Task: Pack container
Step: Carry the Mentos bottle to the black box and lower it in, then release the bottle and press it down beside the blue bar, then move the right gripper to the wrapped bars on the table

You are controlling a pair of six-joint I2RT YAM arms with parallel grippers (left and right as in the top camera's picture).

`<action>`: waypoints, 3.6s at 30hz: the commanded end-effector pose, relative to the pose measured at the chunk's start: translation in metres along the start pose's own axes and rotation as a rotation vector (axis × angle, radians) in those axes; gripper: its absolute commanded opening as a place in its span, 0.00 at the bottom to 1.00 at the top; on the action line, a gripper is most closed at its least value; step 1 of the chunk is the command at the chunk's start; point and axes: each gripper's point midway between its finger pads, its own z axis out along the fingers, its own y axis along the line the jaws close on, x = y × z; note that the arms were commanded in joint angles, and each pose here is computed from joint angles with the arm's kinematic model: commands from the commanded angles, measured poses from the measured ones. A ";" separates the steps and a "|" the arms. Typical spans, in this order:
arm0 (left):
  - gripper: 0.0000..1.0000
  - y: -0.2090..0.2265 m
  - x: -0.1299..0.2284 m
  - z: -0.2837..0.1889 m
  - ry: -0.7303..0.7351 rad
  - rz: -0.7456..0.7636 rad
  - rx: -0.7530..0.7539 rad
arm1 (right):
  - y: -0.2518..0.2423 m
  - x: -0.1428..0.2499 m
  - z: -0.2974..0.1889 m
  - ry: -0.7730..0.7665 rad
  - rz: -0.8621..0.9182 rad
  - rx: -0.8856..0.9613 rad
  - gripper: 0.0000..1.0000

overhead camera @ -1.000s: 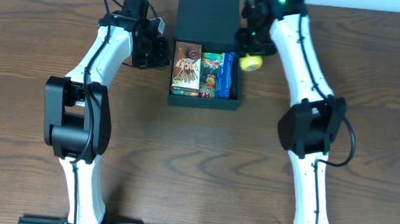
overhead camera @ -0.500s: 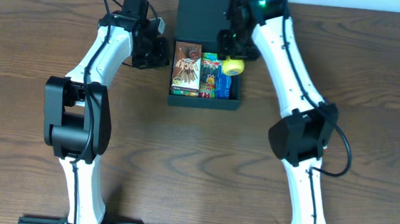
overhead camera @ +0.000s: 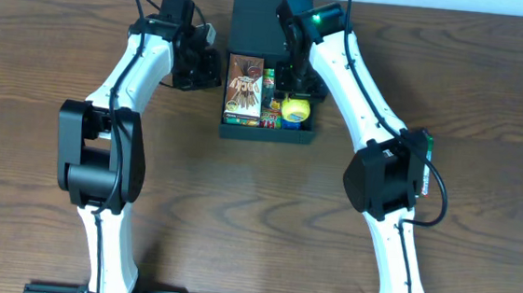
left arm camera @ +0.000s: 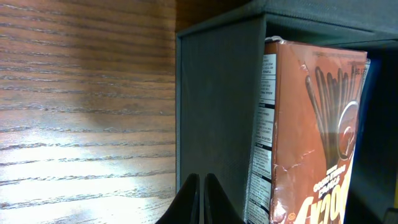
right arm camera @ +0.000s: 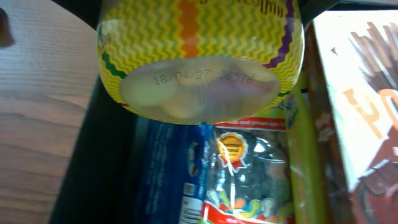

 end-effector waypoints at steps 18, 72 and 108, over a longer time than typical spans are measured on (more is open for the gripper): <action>0.06 0.006 0.004 0.006 0.020 0.009 -0.005 | -0.009 -0.001 -0.022 -0.043 0.024 0.020 0.55; 0.06 0.006 0.006 0.006 0.026 0.006 -0.007 | -0.027 -0.018 -0.030 -0.074 -0.077 -0.070 0.01; 0.06 0.006 0.006 0.006 0.026 0.006 -0.007 | 0.024 0.043 0.027 0.128 -0.356 -0.209 0.01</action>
